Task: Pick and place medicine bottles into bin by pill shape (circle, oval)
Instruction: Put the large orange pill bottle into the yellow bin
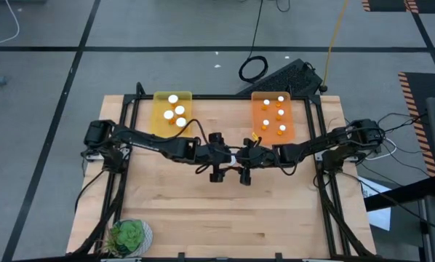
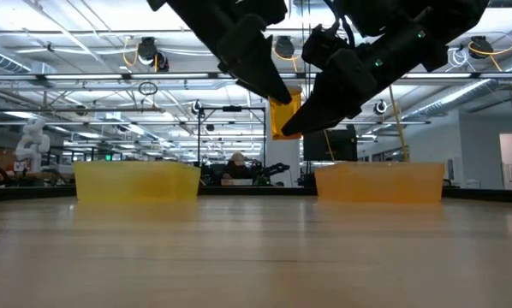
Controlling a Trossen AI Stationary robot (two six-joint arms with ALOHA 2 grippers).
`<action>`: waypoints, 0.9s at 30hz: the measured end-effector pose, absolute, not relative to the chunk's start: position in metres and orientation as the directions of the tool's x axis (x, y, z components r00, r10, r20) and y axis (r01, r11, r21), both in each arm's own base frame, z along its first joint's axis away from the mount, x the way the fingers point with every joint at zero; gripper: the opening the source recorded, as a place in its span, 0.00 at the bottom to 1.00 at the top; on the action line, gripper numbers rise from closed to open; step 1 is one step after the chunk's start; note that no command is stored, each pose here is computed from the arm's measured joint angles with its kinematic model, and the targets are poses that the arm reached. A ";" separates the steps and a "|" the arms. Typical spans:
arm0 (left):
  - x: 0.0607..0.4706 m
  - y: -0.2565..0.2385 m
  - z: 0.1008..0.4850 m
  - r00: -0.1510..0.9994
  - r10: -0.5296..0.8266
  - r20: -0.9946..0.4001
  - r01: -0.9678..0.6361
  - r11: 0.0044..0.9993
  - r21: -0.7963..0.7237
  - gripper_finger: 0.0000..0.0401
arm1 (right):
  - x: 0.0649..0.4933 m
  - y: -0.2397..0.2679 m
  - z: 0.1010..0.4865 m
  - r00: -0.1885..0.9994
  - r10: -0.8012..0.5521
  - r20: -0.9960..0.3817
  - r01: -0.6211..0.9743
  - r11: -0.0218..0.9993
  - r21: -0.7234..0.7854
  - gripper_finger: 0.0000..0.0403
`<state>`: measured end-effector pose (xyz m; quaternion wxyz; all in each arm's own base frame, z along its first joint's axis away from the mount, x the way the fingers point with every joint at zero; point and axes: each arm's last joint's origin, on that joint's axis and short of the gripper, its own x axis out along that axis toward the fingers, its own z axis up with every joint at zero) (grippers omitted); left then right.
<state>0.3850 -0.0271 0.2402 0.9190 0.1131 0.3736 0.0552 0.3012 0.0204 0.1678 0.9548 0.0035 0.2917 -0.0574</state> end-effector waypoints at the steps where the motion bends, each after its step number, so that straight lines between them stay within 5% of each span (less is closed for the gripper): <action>1: 0.386 -0.027 0.239 0.715 0.186 -0.673 -0.013 0.967 0.253 0.93 | 0.301 0.020 0.168 0.826 -0.107 -0.554 0.112 0.993 -0.026 0.45; 20: 0.392 -0.030 0.233 0.729 0.142 -0.670 0.036 0.969 0.246 0.55 | 0.302 0.021 0.168 0.828 -0.108 -0.551 0.108 0.994 -0.031 0.45; 27: 0.392 -0.030 0.233 0.728 0.142 -0.670 0.038 0.969 0.246 0.54 | 0.302 0.021 0.168 0.828 -0.109 -0.551 0.109 0.994 -0.033 0.45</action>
